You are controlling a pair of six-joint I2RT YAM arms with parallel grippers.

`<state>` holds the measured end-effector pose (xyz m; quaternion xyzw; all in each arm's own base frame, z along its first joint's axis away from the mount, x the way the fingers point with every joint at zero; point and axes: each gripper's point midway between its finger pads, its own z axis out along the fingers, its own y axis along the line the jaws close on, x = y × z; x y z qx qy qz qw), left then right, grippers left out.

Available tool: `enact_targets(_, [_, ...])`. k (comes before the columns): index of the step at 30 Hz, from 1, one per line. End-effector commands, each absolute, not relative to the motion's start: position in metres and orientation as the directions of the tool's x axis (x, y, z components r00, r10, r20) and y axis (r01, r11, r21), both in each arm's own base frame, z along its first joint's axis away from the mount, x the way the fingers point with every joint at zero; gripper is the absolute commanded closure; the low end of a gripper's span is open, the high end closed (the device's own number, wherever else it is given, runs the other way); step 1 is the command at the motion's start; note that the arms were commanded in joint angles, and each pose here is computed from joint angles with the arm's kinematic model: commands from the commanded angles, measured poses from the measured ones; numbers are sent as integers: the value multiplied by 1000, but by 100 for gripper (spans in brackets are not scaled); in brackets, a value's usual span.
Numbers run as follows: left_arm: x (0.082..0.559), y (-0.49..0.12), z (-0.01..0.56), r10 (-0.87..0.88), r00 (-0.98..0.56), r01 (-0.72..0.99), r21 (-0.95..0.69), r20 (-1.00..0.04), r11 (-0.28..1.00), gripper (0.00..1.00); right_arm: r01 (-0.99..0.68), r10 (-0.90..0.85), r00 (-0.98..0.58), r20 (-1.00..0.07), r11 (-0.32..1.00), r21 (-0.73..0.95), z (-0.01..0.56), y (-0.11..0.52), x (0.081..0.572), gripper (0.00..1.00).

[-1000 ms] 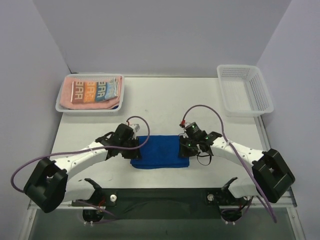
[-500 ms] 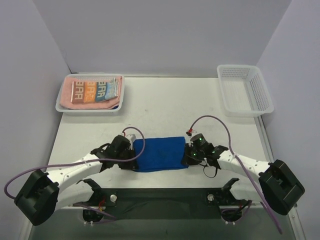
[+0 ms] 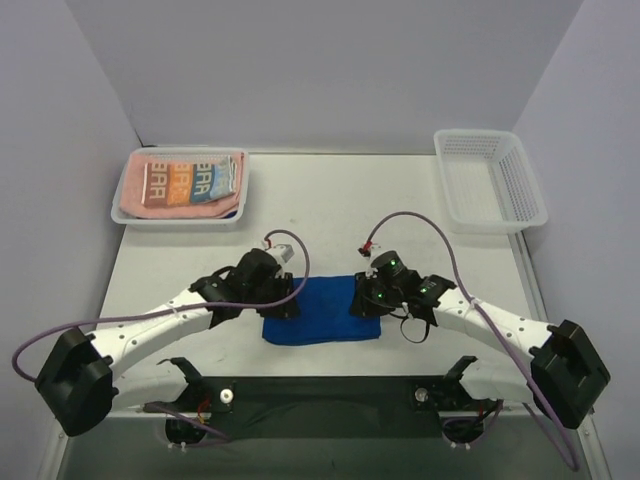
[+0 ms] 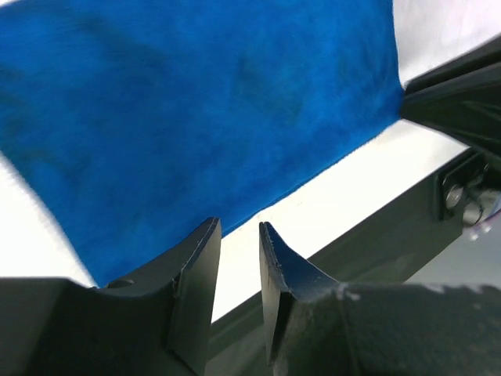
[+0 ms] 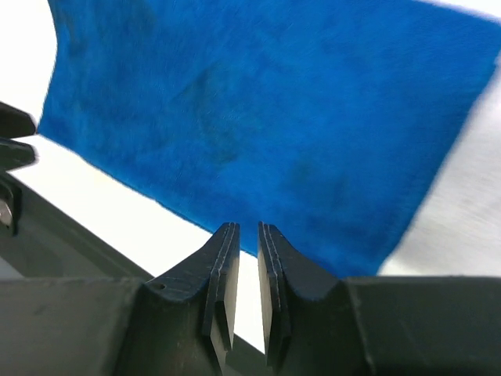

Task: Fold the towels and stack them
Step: Fold the towel

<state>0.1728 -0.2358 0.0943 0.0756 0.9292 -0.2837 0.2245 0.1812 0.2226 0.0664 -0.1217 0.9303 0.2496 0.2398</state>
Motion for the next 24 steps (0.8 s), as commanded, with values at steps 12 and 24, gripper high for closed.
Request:
enact_targets(12, [127, -252, 18, 246, -923, 353, -394, -297, 848, 77, -331, -215, -920, -328, 874, 355, -9, 207, 130, 83])
enact_targets(24, [141, -240, 61, 165, -876, 363, -394, -452, 844, 57, -313, -147, -897, -417, 877, 365, 12, 191, 147, 83])
